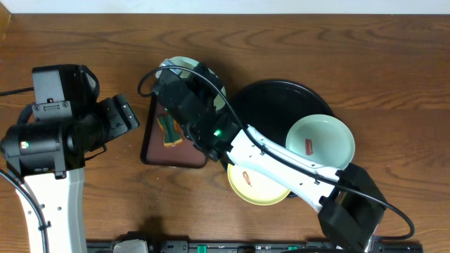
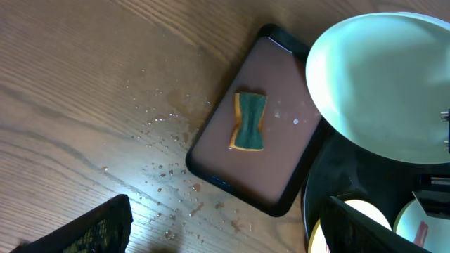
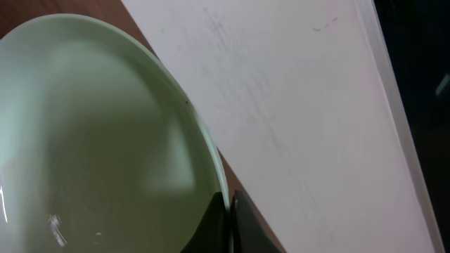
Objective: Clean dirty plates on tray and stack at the side
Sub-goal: 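Lift the cleaned green plate with the right gripper and tilt it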
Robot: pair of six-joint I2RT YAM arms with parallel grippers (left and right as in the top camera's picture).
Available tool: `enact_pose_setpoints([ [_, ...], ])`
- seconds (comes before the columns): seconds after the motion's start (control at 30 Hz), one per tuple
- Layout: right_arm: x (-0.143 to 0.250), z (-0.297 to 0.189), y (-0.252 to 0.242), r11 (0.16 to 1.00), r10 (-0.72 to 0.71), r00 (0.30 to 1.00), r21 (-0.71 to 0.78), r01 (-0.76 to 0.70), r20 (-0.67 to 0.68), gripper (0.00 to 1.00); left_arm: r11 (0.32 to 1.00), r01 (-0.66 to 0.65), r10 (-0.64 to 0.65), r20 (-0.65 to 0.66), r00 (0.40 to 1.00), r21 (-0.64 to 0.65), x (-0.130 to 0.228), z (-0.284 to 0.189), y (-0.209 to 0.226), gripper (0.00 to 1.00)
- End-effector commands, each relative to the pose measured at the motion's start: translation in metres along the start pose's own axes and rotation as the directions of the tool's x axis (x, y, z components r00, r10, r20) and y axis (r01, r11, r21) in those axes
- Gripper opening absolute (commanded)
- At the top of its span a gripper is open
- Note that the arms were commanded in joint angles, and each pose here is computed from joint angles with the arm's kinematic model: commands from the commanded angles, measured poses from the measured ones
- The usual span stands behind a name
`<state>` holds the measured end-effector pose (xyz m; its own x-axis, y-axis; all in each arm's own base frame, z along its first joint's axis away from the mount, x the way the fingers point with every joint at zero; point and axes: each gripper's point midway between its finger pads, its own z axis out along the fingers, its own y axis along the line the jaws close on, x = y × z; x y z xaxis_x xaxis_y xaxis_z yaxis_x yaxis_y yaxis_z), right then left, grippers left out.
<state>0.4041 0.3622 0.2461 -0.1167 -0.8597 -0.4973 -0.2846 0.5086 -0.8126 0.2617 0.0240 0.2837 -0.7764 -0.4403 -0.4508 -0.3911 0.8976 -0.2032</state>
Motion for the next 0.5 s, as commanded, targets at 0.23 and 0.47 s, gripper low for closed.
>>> enact_pose_setpoints([
  [0.23,-0.0108,-0.0042,-0.0039,1.0,0.008,1.0,0.029,-0.008,0.014,0.01,1.0,-0.002,0.002,0.013,1.0,-0.008,-0.002,-0.003,0.0023,0.86],
  [0.47,-0.0112,-0.0042,-0.0042,0.999,0.01,1.0,0.03,-0.011,0.015,0.01,1.0,-0.002,0.002,0.013,1.0,-0.008,-0.002,-0.003,0.0023,0.86],
])
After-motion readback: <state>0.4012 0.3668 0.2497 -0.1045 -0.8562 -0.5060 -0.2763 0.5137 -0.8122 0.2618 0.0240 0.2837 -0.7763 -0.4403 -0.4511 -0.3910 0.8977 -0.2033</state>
